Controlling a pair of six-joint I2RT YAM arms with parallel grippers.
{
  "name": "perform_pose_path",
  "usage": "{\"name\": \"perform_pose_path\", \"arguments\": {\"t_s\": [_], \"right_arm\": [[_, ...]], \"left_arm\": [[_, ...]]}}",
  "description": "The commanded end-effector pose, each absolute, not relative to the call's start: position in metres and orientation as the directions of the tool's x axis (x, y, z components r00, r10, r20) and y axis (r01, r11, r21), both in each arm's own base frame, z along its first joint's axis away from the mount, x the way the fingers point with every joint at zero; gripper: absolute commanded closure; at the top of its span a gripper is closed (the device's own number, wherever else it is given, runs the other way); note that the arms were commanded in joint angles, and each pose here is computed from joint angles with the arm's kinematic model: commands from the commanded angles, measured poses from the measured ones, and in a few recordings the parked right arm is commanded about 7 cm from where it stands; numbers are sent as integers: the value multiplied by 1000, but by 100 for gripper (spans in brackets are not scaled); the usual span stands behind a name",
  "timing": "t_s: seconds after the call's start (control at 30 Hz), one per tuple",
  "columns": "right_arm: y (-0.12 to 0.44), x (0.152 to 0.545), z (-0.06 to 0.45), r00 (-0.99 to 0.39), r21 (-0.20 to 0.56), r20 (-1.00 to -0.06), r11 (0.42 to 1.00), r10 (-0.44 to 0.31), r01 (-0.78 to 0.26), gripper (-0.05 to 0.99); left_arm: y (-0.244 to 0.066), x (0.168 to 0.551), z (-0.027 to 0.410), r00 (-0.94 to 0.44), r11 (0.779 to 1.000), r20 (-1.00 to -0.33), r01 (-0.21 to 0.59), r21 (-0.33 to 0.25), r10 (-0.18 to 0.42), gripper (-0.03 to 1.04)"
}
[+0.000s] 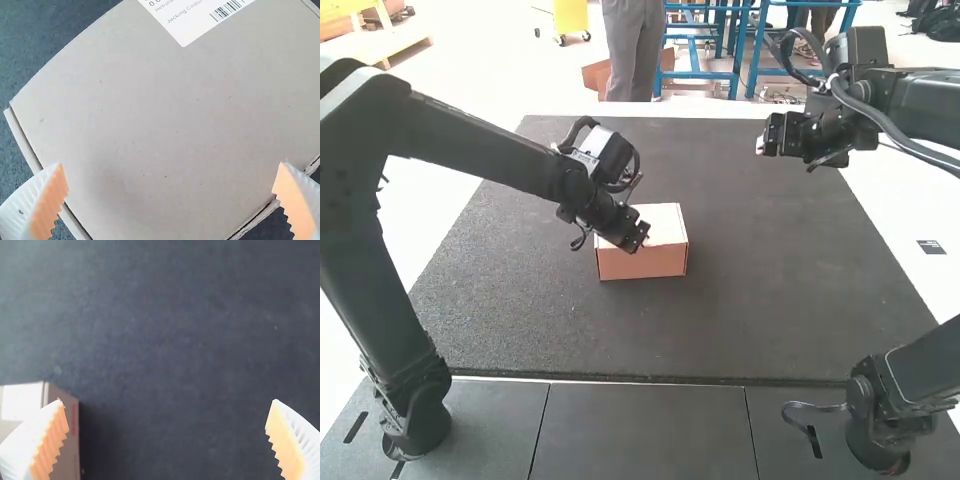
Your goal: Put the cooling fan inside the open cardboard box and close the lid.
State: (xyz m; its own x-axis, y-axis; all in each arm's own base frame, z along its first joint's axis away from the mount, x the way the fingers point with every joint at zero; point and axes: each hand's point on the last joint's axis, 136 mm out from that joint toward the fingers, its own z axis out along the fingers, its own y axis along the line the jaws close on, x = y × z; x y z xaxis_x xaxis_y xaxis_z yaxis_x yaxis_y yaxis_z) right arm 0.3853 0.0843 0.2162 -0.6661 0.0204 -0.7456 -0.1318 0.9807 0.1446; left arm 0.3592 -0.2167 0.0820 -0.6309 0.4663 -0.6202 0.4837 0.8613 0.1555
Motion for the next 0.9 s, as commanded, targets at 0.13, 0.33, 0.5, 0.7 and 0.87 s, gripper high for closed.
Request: {"name": "perform_pose_path", "arguments": {"t_s": [0.13,0.33,0.5,0.7,0.87], "right_arm": [[80,383,245,-614,167,-788,977,52,-131,3],[82,379,239,-633,177,-772,974,46,-144,3],[83,371,239,-621,151,-784,972,6,-182,3],[94,356,256,-515,117,-855,943,-63,-310,3],[95,344,273,-410,101,-911,934,-51,-341,3]], "left_arm": [[-205,392,147,-573,898,-715,401,181,400,4],[-188,420,280,-433,935,-875,348,62,218,4],[-167,411,294,-456,933,-876,360,-19,158,4],[-128,403,296,-386,935,-923,332,-128,11,4],[-102,382,321,-159,933,-980,318,-169,-123,4]]}}
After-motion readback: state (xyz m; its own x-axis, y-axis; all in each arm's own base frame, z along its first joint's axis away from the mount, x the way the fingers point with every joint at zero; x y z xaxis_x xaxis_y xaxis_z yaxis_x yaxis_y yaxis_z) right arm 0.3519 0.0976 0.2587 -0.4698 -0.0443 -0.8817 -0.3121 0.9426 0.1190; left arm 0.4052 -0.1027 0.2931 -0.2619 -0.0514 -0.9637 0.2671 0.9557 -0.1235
